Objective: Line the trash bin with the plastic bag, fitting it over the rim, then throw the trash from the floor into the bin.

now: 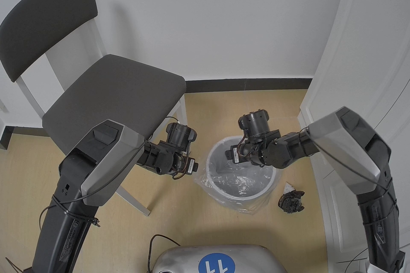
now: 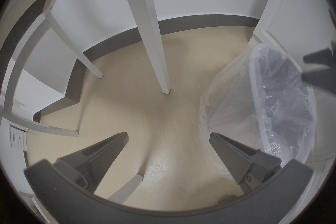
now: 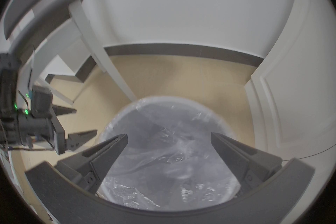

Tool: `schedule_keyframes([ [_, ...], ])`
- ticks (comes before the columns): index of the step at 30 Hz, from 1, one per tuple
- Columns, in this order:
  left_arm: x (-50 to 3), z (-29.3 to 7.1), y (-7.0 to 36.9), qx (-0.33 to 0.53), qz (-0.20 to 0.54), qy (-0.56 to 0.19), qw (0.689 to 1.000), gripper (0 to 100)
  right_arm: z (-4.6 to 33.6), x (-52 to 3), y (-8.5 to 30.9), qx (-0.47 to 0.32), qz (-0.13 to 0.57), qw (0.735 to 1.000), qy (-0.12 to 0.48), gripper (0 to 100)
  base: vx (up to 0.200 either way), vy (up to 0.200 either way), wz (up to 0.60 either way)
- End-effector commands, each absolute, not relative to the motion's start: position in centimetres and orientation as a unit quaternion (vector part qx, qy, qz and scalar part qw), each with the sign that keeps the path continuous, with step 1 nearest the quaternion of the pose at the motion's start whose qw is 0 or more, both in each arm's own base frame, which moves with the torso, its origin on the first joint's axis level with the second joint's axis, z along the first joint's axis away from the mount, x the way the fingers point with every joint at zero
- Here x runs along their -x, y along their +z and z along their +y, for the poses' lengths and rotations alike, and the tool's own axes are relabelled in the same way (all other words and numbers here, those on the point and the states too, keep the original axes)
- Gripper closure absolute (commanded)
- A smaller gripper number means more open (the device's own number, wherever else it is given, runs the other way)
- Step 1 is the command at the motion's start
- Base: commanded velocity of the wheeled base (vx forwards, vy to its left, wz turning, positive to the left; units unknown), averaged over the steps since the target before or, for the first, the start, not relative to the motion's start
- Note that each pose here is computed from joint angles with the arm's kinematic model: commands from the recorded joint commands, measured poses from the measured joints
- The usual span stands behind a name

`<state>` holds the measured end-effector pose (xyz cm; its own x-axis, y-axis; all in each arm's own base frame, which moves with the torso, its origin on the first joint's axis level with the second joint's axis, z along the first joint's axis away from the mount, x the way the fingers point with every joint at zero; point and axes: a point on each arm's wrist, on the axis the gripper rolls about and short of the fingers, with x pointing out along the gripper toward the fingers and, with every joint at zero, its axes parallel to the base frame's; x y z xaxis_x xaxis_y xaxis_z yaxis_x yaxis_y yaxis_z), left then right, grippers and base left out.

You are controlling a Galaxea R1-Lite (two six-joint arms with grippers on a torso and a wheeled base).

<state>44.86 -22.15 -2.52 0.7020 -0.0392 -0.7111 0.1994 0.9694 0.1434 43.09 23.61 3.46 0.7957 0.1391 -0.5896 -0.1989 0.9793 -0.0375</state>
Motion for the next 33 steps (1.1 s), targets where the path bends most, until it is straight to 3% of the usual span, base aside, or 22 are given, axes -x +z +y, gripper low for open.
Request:
schedule_keyframes([
  [1,-44.9,-22.1,-2.4,-0.104,0.378,-0.064,0.918,0,24.8,-43.6,-1.0,0.07,0.342,0.933,0.089,0,0.0,0.0,0.0],
  [17,-44.9,-22.1,-2.4,-0.105,0.378,-0.064,0.918,0,24.4,-43.8,-2.9,0.106,0.354,0.926,0.08,0,0.0,0.0,0.0],
  [33,-44.9,-22.1,-2.4,-0.105,0.378,-0.064,0.918,0,24.4,-37.3,-1.5,0.14,0.395,0.902,0.106,0,0.0,0.0,0.0],
])
